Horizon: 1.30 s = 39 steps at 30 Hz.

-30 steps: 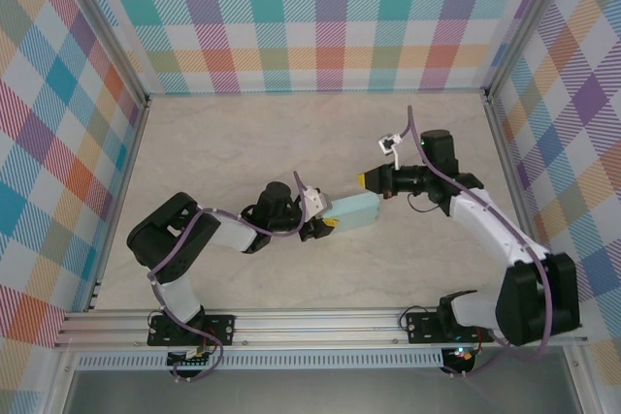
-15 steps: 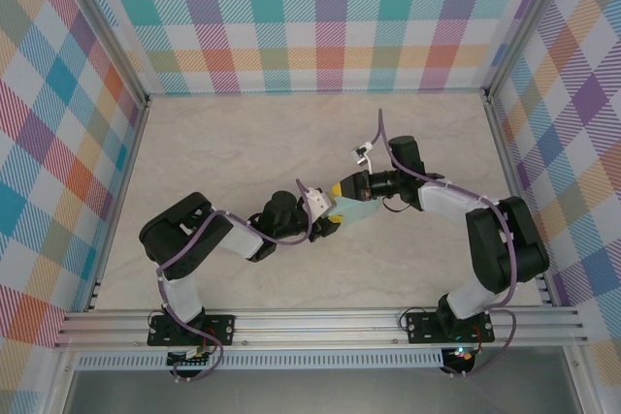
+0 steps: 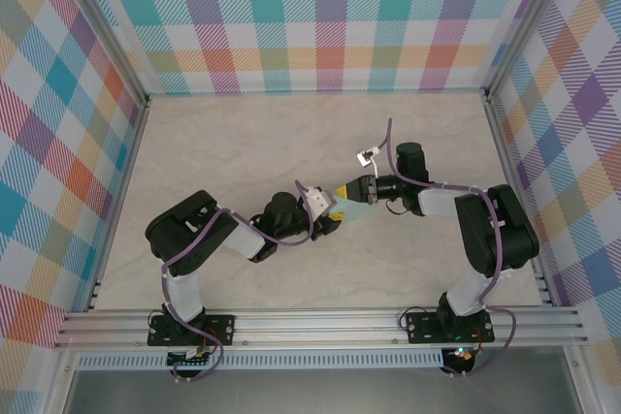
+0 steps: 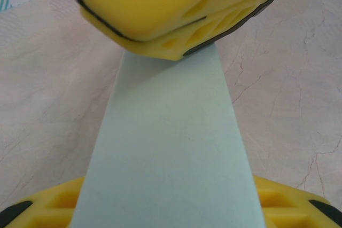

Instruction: Fold the paper box

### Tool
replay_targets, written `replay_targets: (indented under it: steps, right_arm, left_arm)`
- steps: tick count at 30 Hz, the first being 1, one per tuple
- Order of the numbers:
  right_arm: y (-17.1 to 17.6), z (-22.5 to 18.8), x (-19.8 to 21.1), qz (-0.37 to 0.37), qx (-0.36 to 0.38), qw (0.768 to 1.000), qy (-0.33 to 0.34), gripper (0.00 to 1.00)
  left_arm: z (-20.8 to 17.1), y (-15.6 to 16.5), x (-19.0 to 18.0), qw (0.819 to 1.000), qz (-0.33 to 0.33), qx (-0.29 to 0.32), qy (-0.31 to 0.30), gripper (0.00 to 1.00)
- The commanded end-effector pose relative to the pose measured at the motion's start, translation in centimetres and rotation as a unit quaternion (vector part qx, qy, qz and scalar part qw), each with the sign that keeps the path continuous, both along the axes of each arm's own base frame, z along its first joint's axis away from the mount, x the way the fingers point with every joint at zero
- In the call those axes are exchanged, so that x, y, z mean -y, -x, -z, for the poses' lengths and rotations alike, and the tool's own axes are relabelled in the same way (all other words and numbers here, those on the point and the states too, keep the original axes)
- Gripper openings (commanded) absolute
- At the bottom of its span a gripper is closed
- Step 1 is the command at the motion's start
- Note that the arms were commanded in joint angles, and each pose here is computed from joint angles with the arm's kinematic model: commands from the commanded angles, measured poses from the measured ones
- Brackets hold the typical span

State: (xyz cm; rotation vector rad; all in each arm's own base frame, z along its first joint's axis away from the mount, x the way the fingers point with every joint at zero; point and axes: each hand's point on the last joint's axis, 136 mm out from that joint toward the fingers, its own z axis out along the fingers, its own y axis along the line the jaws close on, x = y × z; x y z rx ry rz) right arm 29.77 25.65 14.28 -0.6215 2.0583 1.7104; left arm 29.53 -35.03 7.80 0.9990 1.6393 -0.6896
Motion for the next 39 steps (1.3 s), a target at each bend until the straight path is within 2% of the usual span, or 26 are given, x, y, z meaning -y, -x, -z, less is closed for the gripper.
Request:
replay_targets:
  steps: [1, 4, 7, 10, 14, 17, 20, 24, 26, 27, 28, 30, 31, 33, 35, 36, 38, 39]
  right_arm:
    - [-2.0, 0.5, 2.0, 0.061, -0.034, 0.997, 0.024, 0.10]
    - [-3.1, -1.8, 2.3, 0.064, -0.010, 0.998, 0.016, 0.11]
    - [-4.3, -1.7, 2.9, 0.076, -0.007, 0.997, 0.018, 0.11]
    - [-4.7, 0.2, 3.3, 0.078, -0.023, 0.996, 0.023, 0.11]
    - [-3.6, 4.5, 3.9, 0.085, -0.046, 0.995, 0.039, 0.10]
    - [-2.7, 6.2, 4.7, 0.097, -0.063, 0.993, 0.038, 0.10]
    - [-2.7, 5.2, 5.0, 0.103, -0.054, 0.993, 0.033, 0.10]
    - [-3.5, 1.1, 4.9, 0.103, -0.013, 0.994, 0.034, 0.11]
    - [-4.2, -0.6, 5.3, 0.124, 0.005, 0.991, 0.053, 0.15]
    - [-5.1, -1.1, 6.0, 0.158, 0.007, 0.984, 0.081, 0.22]
    - [-6.1, -1.0, 7.2, 0.210, -0.005, 0.970, 0.124, 0.24]
    - [-7.8, -1.1, 12.0, 0.359, -0.043, 0.905, 0.222, 0.41]
    - [-7.8, -1.7, 13.8, 0.404, -0.046, 0.879, 0.249, 0.46]
    - [-7.4, -3.9, 16.9, 0.481, -0.035, 0.832, 0.273, 0.56]
    - [-6.8, -5.4, 19.4, 0.543, -0.043, 0.790, 0.279, 0.76]
    - [-6.4, -6.1, 20.3, 0.566, -0.048, 0.774, 0.279, 0.83]
    - [-6.3, -7.1, 20.9, 0.578, -0.039, 0.765, 0.282, 0.85]
    - [-6.3, -7.4, 21.1, 0.579, -0.038, 0.762, 0.286, 0.91]
  left_arm:
    - [2.2, 0.6, -0.3, 0.999, -0.003, -0.028, -0.026, 0.47]
    - [2.5, 0.8, 0.0, 0.999, 0.008, -0.033, -0.028, 0.47]
    - [2.5, 0.5, -0.2, 0.999, -0.001, -0.030, -0.030, 0.47]
    - [2.3, 0.6, 0.0, 0.999, 0.003, -0.031, -0.027, 0.47]
    - [2.4, 0.3, -0.3, 0.999, -0.008, -0.029, -0.030, 0.47]
    - [2.5, 0.5, -0.2, 0.999, -0.002, -0.032, -0.029, 0.47]
    - [2.7, 0.5, -0.2, 0.999, -0.001, -0.030, -0.036, 0.47]
    - [2.7, 0.8, -0.1, 0.999, 0.012, -0.031, -0.042, 0.48]
    - [2.4, 1.0, 0.0, 0.998, 0.020, -0.022, -0.048, 0.47]
    - [2.1, 1.0, -0.1, 0.998, 0.023, -0.013, -0.054, 0.47]
    - [1.7, 1.0, -0.2, 0.998, 0.023, -0.005, -0.060, 0.47]
    - [0.6, 1.0, -0.3, 0.996, 0.031, 0.022, -0.083, 0.47]
    - [0.2, 1.3, -0.1, 0.993, 0.041, 0.038, -0.100, 0.47]
    - [-0.2, 1.9, 0.3, 0.981, 0.073, 0.085, -0.157, 0.48]
    - [-0.3, 2.4, 0.4, 0.964, 0.099, 0.123, -0.216, 0.48]
    - [-0.5, 2.6, 0.4, 0.952, 0.116, 0.146, -0.243, 0.48]
    - [-0.2, 2.7, -0.3, 0.926, 0.138, 0.184, -0.299, 0.50]
    - [-0.2, 2.3, -0.7, 0.915, 0.136, 0.204, -0.322, 0.50]
